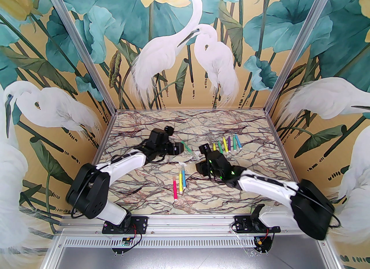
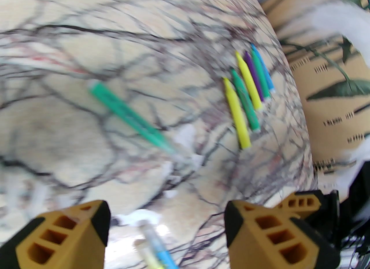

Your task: Open the pen caps

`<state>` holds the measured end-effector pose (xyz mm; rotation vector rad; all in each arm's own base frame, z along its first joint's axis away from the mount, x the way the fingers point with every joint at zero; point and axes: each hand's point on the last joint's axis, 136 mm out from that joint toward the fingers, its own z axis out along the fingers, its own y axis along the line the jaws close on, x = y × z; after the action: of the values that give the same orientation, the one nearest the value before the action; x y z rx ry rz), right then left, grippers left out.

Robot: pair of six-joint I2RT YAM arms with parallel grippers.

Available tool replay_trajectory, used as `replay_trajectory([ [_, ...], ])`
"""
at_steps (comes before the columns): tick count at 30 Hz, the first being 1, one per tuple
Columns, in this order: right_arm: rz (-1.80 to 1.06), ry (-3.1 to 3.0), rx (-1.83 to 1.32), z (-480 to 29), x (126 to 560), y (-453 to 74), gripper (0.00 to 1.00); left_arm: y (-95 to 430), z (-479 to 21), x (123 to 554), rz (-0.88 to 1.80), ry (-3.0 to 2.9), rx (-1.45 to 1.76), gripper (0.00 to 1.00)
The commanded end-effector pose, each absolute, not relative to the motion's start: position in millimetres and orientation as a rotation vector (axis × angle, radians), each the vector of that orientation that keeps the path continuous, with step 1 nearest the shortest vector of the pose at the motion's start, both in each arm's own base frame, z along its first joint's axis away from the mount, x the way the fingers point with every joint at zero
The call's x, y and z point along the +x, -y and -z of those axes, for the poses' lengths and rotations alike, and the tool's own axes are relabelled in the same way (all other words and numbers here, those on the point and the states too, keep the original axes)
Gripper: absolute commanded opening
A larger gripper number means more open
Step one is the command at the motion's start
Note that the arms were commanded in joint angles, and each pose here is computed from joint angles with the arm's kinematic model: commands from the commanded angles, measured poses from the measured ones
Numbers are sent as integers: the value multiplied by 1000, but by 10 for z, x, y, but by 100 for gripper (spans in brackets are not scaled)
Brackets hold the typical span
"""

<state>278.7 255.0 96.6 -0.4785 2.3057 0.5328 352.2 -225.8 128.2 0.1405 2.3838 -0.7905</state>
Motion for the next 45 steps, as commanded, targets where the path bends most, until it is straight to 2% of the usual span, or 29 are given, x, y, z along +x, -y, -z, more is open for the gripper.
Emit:
replay_trajectory([
  [1,-535,-2316,-489,-1009,3010,-2601,34,2007,-1201,3462,697,-2421,77,71],
  [6,-520,-2336,-544,-950,3284,-2763,35,1820,-1166,3407,655,-2438,44,71],
  [14,-578,-2450,-626,-572,3489,-3012,37,1597,-1122,3418,612,-2445,13,63],
  [19,-526,-2499,-610,-398,3578,-2996,37,1586,-1151,3447,590,-2442,40,59],
  [29,-440,-2545,-628,-200,3681,-2946,35,1674,-1241,3537,615,-2426,94,59],
  [38,-376,-2598,-648,-79,3609,-2836,23,1722,-1246,3551,628,-2437,141,59],
  [45,-349,-2652,-630,-143,3309,-2601,12,1814,-1244,3549,679,-2446,197,59],
])
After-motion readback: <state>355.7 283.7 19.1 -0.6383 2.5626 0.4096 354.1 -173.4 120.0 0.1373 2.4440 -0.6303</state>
